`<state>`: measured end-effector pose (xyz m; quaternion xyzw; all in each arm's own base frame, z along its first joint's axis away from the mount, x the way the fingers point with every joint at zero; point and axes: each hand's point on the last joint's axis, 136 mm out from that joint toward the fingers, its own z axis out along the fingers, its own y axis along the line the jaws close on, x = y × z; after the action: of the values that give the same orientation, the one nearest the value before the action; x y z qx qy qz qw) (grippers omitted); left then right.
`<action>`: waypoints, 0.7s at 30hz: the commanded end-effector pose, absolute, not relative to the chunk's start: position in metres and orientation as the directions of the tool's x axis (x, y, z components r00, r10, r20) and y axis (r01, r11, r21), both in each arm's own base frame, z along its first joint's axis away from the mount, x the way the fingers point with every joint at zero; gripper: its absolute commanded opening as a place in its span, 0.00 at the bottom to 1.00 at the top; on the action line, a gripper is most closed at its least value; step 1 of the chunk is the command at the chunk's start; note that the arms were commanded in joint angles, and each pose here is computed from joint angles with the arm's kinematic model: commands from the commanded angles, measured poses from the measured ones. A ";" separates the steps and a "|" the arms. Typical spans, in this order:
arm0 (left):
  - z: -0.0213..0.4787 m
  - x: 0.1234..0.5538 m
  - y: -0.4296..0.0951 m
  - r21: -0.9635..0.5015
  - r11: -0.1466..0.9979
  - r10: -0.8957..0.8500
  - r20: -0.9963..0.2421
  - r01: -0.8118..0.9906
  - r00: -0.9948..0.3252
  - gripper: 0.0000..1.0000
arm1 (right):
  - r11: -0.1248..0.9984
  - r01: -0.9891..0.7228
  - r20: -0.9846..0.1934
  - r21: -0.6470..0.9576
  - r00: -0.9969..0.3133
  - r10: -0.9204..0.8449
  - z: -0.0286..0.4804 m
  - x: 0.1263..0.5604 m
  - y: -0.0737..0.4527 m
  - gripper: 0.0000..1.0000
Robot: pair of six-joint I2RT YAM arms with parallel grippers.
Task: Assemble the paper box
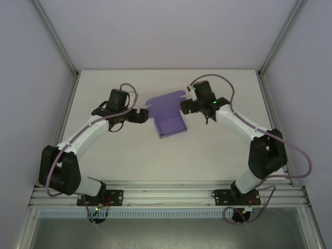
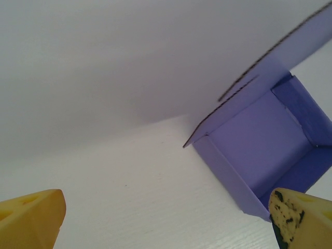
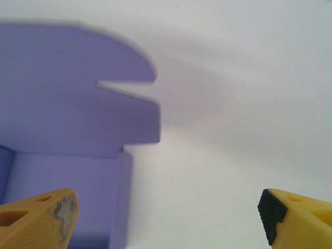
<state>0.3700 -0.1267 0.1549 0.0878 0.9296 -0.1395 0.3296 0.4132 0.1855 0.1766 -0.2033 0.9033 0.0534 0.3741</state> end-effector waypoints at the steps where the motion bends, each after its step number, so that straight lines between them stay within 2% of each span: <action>1: 0.160 0.371 -0.143 -0.123 0.887 0.255 -0.672 0.445 -0.695 1.00 | 0.669 -0.729 -0.671 -0.147 -0.423 -0.609 0.176 0.414 0.206 0.91; 6: 0.150 0.386 -0.138 -0.022 0.878 0.354 -0.641 0.477 -0.682 1.00 | 0.451 -0.878 -0.585 -0.163 -0.282 -0.760 0.155 0.421 0.215 0.87; 10: 0.144 0.394 -0.146 -0.020 0.838 0.421 -0.611 0.545 -0.670 0.98 | 0.398 -0.908 -0.578 -0.132 -0.255 -0.775 0.154 0.440 0.223 0.85; 14: 0.135 0.404 -0.150 -0.021 0.822 0.458 -0.568 0.569 -0.684 0.79 | 0.396 -0.907 -0.547 -0.143 -0.262 -0.795 0.149 0.457 0.217 0.85; 19: 0.131 0.400 -0.171 -0.088 0.731 0.522 -0.566 0.677 -0.638 0.53 | 0.290 -0.956 -0.536 -0.053 -0.218 -0.816 0.146 0.445 0.219 0.85; 21: 0.130 0.403 -0.175 -0.097 0.710 0.541 -0.560 0.697 -0.628 0.39 | 0.285 -0.958 -0.535 -0.027 -0.227 -0.814 0.146 0.445 0.221 0.84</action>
<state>0.4083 -0.1624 0.1251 0.3074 0.9043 -0.1262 0.2680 0.4646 0.2174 0.1473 -0.5531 0.7799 0.1212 0.2667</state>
